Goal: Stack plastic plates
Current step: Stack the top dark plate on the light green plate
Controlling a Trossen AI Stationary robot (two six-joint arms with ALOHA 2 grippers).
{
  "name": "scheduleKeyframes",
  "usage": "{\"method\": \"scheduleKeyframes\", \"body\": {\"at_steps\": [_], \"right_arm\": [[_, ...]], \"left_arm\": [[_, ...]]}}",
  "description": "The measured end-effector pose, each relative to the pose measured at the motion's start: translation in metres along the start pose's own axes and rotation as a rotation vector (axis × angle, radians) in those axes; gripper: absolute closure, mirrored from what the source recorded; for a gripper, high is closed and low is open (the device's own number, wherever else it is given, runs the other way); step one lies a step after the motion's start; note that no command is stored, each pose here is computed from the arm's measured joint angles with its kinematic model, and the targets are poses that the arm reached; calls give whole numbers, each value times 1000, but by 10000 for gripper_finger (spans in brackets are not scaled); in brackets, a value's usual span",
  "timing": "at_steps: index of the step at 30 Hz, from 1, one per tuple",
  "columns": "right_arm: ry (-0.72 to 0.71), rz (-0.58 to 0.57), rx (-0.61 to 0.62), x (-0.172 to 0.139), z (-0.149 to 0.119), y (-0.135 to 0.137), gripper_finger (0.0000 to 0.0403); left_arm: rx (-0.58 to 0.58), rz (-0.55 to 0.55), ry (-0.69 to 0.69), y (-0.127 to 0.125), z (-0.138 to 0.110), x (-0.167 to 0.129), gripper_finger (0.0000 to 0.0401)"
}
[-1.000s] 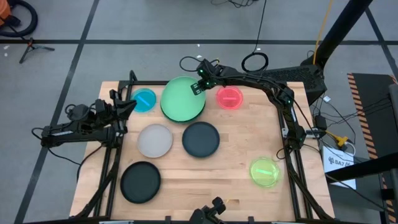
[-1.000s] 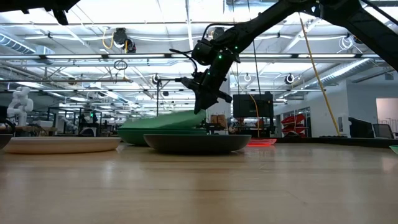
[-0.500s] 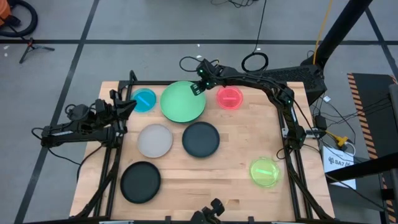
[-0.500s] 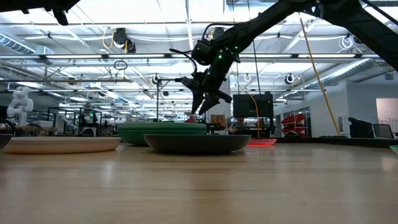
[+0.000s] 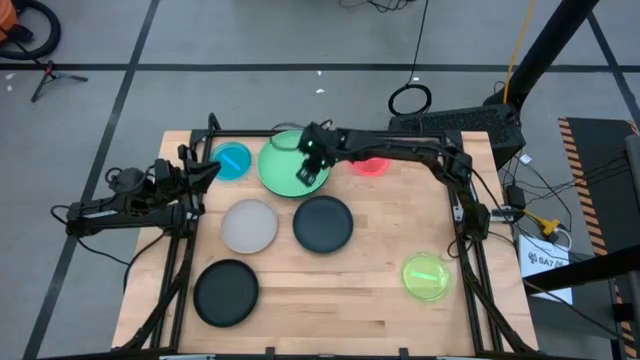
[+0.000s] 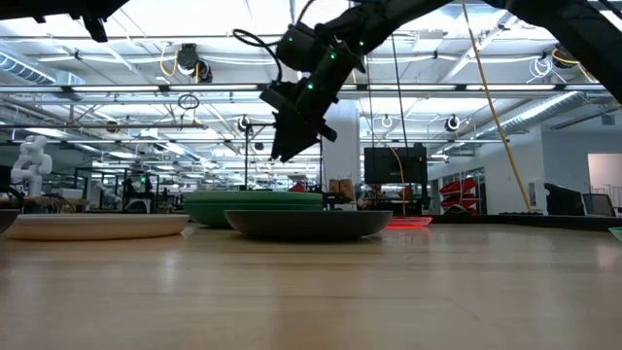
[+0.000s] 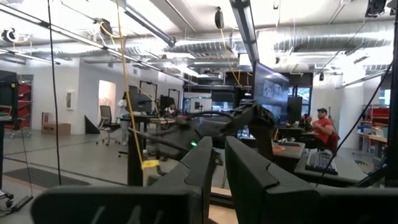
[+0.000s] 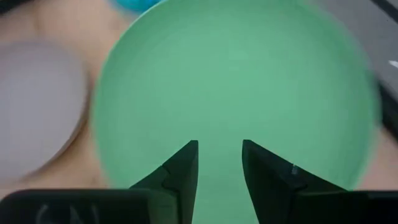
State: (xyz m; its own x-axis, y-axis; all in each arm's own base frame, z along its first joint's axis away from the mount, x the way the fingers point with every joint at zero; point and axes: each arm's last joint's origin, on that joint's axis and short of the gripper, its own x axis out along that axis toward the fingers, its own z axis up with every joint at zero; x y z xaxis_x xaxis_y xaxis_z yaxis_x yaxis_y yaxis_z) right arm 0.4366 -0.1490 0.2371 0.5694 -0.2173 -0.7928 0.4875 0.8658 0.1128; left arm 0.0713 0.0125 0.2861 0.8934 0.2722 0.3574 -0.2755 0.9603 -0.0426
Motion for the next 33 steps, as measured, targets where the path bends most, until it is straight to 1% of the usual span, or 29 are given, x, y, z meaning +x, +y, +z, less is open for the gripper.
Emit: {"method": "scheduleKeyframes", "body": {"at_steps": [4,7,10,13,16,19,21,23,28,33], "right_arm": [[79,21,-60,-1,-14,26,287],[177,56,-95,-4,-27,41,287],[291,80,-77,-7,-40,52,287],[396,45,-19,-11,-52,58,287],[488,8,5,-16,-63,62,287],[578,-24,-7,-21,-73,65,287],[623,-37,-39,-24,-78,68,287],[652,-52,-78,-27,-83,71,287],[650,-117,-189,-31,-90,82,287],[636,-131,-257,-33,-94,91,287]], "left_arm": [[-1,0,1,0,0,0,350],[-1,0,1,0,0,0,350],[-2,0,1,0,0,0,350],[-2,1,1,0,0,0,350],[-3,0,0,0,0,0,350],[-3,1,0,0,0,0,350],[-3,0,0,0,0,0,350],[-3,1,0,0,0,0,350],[-21,1,0,0,0,0,350],[-44,0,15,0,-1,0,350]]}}
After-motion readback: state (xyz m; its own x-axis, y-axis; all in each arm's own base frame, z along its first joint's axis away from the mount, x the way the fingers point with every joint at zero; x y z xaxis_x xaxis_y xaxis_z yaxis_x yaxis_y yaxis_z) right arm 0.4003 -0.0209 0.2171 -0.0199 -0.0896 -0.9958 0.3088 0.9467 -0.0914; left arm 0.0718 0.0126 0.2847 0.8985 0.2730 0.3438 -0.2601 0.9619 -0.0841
